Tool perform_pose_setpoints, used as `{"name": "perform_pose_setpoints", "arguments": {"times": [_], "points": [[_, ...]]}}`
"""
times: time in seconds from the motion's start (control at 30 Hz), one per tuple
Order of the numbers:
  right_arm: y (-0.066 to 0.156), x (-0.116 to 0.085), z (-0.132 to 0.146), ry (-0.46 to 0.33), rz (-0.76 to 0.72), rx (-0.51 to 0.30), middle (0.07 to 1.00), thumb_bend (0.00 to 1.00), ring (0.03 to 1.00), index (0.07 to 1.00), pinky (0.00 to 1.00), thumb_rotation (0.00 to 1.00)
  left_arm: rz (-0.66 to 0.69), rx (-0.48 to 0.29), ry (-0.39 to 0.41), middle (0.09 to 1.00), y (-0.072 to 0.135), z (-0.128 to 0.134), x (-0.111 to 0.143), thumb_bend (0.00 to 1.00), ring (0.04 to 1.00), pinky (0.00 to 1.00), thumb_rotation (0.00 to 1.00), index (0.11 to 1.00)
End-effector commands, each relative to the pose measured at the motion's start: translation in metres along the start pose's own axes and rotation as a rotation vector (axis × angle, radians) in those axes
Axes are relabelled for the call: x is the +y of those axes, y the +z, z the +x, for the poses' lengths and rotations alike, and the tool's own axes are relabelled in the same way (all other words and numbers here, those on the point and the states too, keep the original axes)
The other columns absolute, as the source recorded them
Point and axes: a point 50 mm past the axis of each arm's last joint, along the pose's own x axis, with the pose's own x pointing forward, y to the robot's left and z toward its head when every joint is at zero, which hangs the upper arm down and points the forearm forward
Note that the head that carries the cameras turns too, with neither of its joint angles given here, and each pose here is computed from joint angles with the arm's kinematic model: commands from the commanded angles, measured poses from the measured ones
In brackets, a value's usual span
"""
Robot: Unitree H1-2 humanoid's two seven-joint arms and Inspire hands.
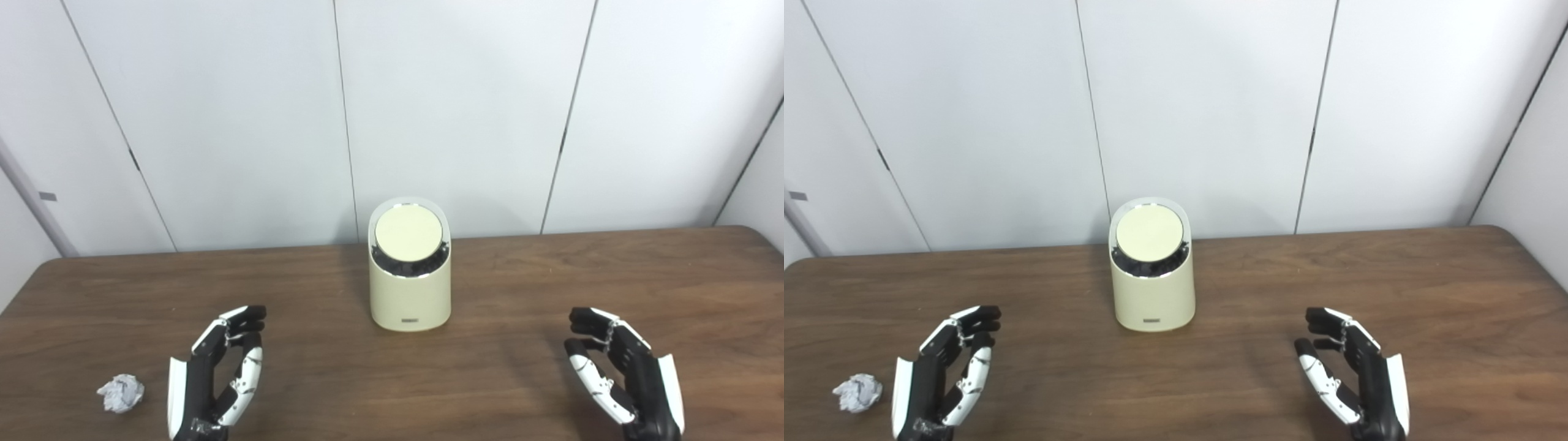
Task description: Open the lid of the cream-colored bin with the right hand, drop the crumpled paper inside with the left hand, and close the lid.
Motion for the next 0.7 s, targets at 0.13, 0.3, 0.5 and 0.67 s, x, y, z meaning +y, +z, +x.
{"name": "perform_pose_setpoints", "arguments": {"times": [0.13, 0.3, 0.5, 0.67], "points": [[0.045, 0.006, 0.053, 0.085, 0.038, -0.087, 0.838, 0.61, 0.833, 0.822, 0.77, 0.62, -0.003, 0.022, -0.008, 0.697, -0.008, -0.003, -0.007, 0.21, 0.662, 0.58, 0.46, 0.687], [0.073, 0.015, 0.093, 0.142, -0.036, -0.141, 0.887, 0.77, 0.891, 0.877, 0.83, 0.72, 0.007, 0.017, -0.015, 0.698, -0.007, -0.002, -0.010, 0.20, 0.662, 0.58, 0.46, 0.690], [0.106, 0.033, 0.132, 0.180, -0.079, -0.160, 0.905, 0.87, 0.892, 0.883, 0.81, 0.76, 0.004, 0.024, -0.019, 0.705, -0.006, -0.001, -0.014, 0.21, 0.666, 0.57, 0.47, 0.687], [0.119, 0.050, 0.152, 0.186, -0.065, -0.158, 0.905, 0.90, 0.880, 0.882, 0.77, 0.70, 0.011, 0.025, -0.026, 0.706, -0.005, -0.001, -0.017, 0.21, 0.667, 0.56, 0.47, 0.688]]}}
